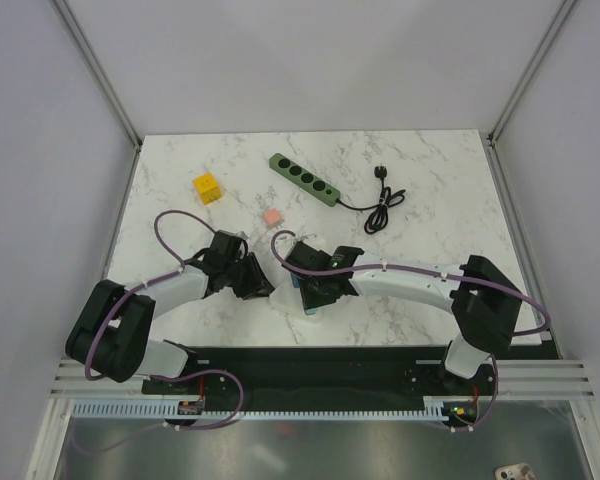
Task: Insert the plug
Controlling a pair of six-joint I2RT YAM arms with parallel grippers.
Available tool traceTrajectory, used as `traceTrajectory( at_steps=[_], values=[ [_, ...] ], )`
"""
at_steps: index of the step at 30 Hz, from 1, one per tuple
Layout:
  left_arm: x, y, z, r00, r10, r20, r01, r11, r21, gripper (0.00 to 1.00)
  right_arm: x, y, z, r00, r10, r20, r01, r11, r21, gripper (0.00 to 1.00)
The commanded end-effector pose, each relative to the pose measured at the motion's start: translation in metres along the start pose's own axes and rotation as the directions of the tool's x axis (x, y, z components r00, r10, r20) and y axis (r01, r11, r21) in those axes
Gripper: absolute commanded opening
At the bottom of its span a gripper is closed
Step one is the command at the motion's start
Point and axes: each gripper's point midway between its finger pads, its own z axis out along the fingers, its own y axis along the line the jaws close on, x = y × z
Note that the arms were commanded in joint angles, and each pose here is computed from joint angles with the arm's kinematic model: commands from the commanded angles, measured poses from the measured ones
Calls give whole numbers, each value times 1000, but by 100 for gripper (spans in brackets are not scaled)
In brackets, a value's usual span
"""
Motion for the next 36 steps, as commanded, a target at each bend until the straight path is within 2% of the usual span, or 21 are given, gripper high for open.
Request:
traceTrajectory(
  at_steps=[1, 7, 9, 11, 13, 17, 21, 22, 23, 24, 27, 31, 34, 36],
  values=[
    [-1, -10, -2, 1000, 2, 13, -2, 999, 38, 33, 50, -24, 53, 995, 6, -98, 4, 995, 102, 0],
    [-2, -10, -5, 1000, 7, 18, -8, 999, 33, 39, 54, -22, 59, 997, 14, -79, -8, 996, 86, 0],
    [-9, -16, -8, 999, 19, 31, -20, 999, 32, 43, 38, -25, 50, 999, 15, -29, -12, 993, 118, 11],
    [-18, -24, -14, 999, 32, 44, -33, 999, 18, 59, 15, -20, 28, 999, 27, 30, -30, 992, 119, 27],
    [-27, -28, -21, 997, 39, 64, -39, 999, -1, 71, -8, -20, 7, 993, 46, 108, -59, 992, 113, 33],
    [-49, -41, -42, 987, 77, 140, -73, 997, -34, 79, -42, -20, -34, 973, 93, 210, -110, 991, 73, 62],
    [-66, -45, -57, 974, 109, 198, -95, 992, -79, 81, -60, -25, -78, 951, 118, 284, -128, 992, 15, 78],
    [-72, -47, -60, 972, 109, 210, -93, 992, -84, 81, -63, -26, -85, 947, 123, 296, -130, 991, 5, 84],
    [-82, -55, -66, 964, 126, 235, -109, 991, -82, 81, -67, -30, -93, 941, 121, 318, -128, 992, 2, 95],
    [-86, -56, -68, 965, 127, 230, -108, 990, -94, 81, -69, -33, -107, 932, 127, 341, -130, 991, -14, 98],
    [-121, -68, -87, 944, 139, 301, -111, 988, -109, 79, -75, -45, -133, 907, 132, 400, -130, 991, -33, 98],
    [-191, -74, -116, 897, 119, 425, -72, 989, -126, 78, -76, -58, -155, 877, 136, 461, -124, 991, -56, 98],
    [-243, -63, -134, 854, 101, 510, -14, 985, -172, 77, -76, -57, -163, 853, 138, 504, -95, 989, -110, 98],
    [-267, -38, -123, 854, 93, 512, 40, 969, -243, 76, -75, -54, -163, 842, 139, 522, -70, 986, -150, 98]
  ],
)
